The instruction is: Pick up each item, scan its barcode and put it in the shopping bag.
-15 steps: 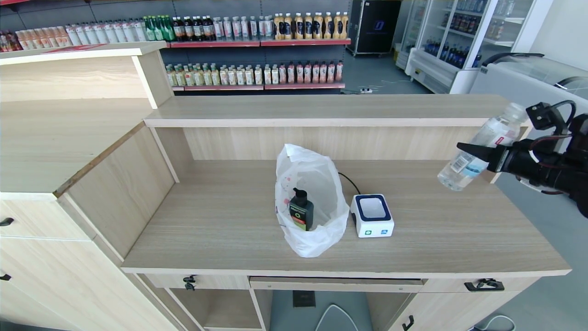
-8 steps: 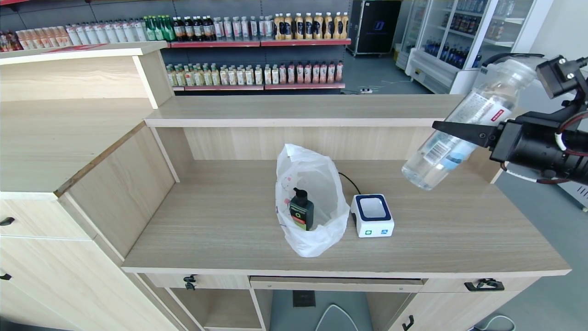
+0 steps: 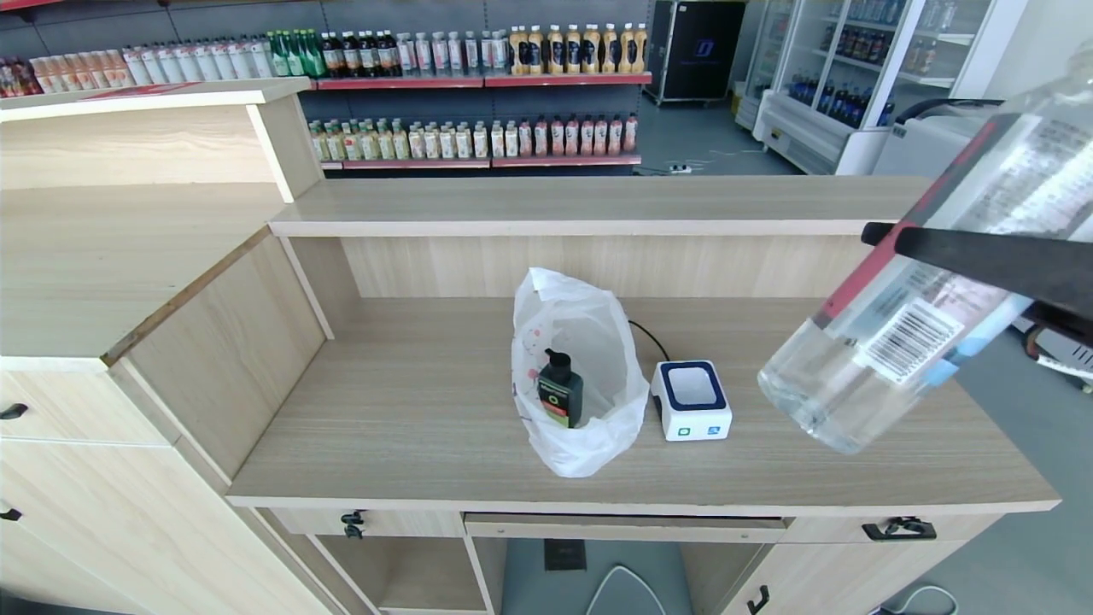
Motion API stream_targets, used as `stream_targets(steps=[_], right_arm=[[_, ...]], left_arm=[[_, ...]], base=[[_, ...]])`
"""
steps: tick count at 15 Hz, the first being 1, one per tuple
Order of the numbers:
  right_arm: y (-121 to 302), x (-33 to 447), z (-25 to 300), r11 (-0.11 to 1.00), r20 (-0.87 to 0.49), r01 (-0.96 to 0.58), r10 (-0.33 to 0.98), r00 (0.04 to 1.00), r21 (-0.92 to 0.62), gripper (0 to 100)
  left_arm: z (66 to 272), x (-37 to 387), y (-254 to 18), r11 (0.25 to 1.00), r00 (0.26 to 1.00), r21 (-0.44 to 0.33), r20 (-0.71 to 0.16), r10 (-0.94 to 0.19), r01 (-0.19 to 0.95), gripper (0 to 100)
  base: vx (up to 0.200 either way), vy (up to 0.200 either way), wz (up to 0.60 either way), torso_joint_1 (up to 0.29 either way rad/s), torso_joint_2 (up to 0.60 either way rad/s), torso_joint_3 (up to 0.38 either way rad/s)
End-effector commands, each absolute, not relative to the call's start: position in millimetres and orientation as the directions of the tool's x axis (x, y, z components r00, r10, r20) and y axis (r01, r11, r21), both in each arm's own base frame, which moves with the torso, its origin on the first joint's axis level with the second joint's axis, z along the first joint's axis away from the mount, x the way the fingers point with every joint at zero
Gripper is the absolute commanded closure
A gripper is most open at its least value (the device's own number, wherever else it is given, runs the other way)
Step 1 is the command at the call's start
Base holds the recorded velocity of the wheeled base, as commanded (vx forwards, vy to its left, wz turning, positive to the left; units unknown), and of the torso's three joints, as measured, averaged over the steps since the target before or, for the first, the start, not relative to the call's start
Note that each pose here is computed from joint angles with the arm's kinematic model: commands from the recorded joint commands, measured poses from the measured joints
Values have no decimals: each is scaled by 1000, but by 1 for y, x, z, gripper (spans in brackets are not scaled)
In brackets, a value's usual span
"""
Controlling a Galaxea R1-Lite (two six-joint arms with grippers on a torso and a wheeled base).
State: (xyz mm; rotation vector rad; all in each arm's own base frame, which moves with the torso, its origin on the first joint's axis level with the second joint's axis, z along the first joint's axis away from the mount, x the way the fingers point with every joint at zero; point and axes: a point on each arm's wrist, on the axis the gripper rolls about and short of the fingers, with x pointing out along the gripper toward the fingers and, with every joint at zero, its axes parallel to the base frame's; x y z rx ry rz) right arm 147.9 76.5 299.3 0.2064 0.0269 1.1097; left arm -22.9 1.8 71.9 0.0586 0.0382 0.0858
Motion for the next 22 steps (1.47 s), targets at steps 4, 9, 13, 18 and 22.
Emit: stream_targets(steps=[4, 9, 13, 18, 22], right_arm=[[81, 110, 311, 298, 83, -932, 944, 320, 205, 100], [88, 109, 319, 250, 93, -948, 958, 272, 195, 100], [89, 99, 321, 207, 80, -956, 970, 228, 206, 100], [91, 95, 321, 186, 79, -961, 976, 205, 206, 100], [89, 92, 322, 180, 86, -964, 976, 200, 197, 100]], left_arm=[[72, -23, 2, 994, 996, 61, -35, 87, -85, 0], [72, -23, 2, 995, 996, 60, -35, 87, -85, 0], [72, -23, 2, 994, 996, 61, -35, 87, -85, 0], [72, -23, 2, 995, 996, 60, -35, 87, -85, 0], [72, -23, 2, 995, 996, 60, -35, 87, -85, 0]], base=[[0, 0, 0, 0, 0, 0], [0, 0, 0, 0, 0, 0], [0, 0, 0, 0, 0, 0], [0, 0, 0, 0, 0, 0], [0, 0, 0, 0, 0, 0]])
